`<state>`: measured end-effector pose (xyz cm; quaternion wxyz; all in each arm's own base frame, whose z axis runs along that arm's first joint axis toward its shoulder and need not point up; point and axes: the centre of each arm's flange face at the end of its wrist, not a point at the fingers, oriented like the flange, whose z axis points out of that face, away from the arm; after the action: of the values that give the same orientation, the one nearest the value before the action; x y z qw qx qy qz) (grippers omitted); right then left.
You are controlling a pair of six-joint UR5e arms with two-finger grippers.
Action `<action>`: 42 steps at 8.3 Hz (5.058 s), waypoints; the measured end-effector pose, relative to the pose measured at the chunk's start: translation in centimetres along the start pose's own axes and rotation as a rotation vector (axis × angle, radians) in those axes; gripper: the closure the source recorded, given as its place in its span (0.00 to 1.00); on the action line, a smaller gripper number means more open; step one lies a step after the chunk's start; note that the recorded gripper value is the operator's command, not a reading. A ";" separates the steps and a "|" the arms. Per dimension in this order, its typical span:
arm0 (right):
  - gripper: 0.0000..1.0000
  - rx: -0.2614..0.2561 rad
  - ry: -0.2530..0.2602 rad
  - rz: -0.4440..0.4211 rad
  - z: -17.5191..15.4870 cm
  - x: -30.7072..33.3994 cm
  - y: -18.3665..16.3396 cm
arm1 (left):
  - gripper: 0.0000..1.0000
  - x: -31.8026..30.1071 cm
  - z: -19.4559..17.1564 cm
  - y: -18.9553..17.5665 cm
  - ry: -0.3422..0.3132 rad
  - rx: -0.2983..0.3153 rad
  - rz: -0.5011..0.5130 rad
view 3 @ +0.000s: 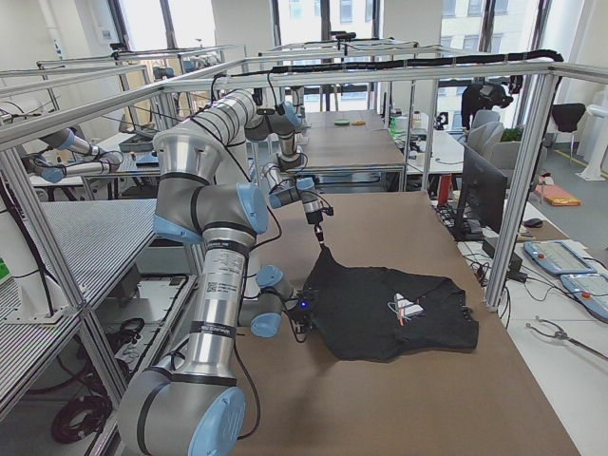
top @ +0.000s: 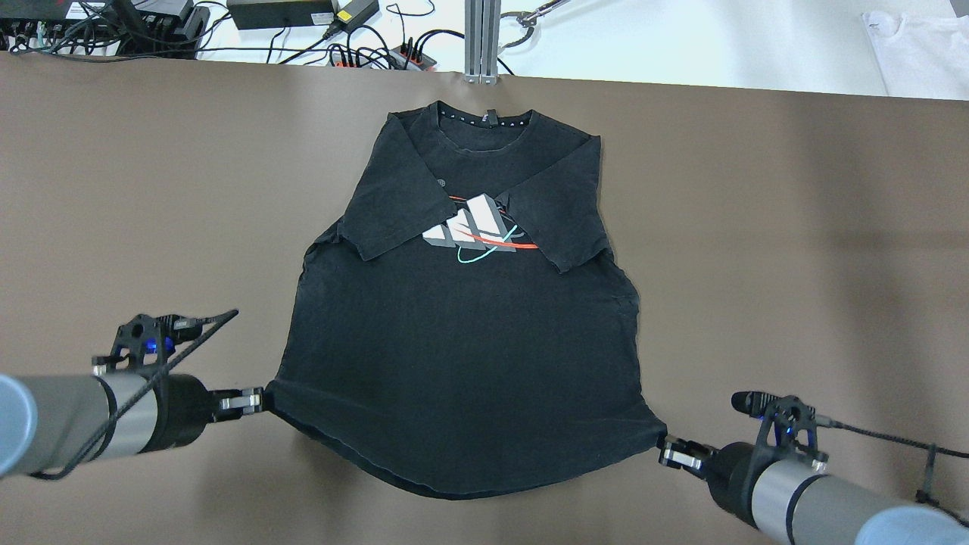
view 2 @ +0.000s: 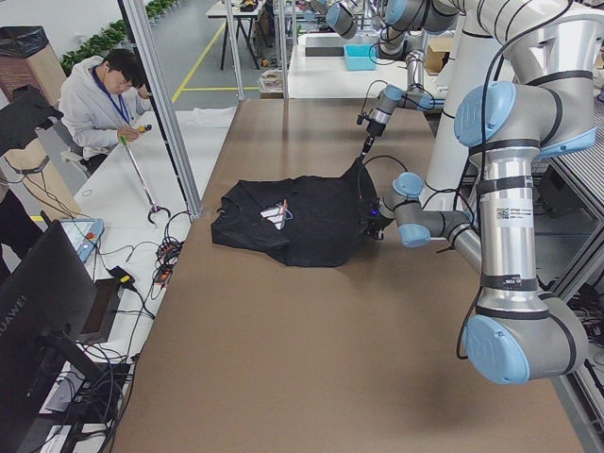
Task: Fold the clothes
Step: 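Lift the hem with both grippers and carry it toward the collar, then lay the hem down near the collar and open both grippers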
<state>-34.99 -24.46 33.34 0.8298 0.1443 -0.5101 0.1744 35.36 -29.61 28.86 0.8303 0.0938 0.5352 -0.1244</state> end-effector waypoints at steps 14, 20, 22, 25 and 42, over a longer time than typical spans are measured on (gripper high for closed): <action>1.00 -0.606 0.015 -0.294 -14.3 -4.2 2.7 | 1.00 3.9 -15.5 4.4 -0.020 -0.515 0.268; 1.00 -0.266 0.124 -0.195 -1.4 -6.2 -5.3 | 1.00 7.5 -5.7 -11.0 -0.151 -0.186 0.125; 1.00 -0.196 0.163 -0.155 0.8 -5.7 -9.4 | 1.00 7.0 -4.4 -16.1 -0.198 -0.126 0.067; 1.00 -0.127 0.192 -0.161 2.6 -5.7 -14.5 | 1.00 8.5 -1.0 -21.0 -0.257 -0.057 0.040; 0.06 -0.105 0.319 -0.268 11.7 -5.1 -23.0 | 0.00 1.7 11.1 -30.4 -0.220 -0.025 0.239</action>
<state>-36.38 -50.70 32.49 0.9221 0.1379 -0.3571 0.0562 36.30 -61.90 31.12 0.8938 0.1321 0.4277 -0.0275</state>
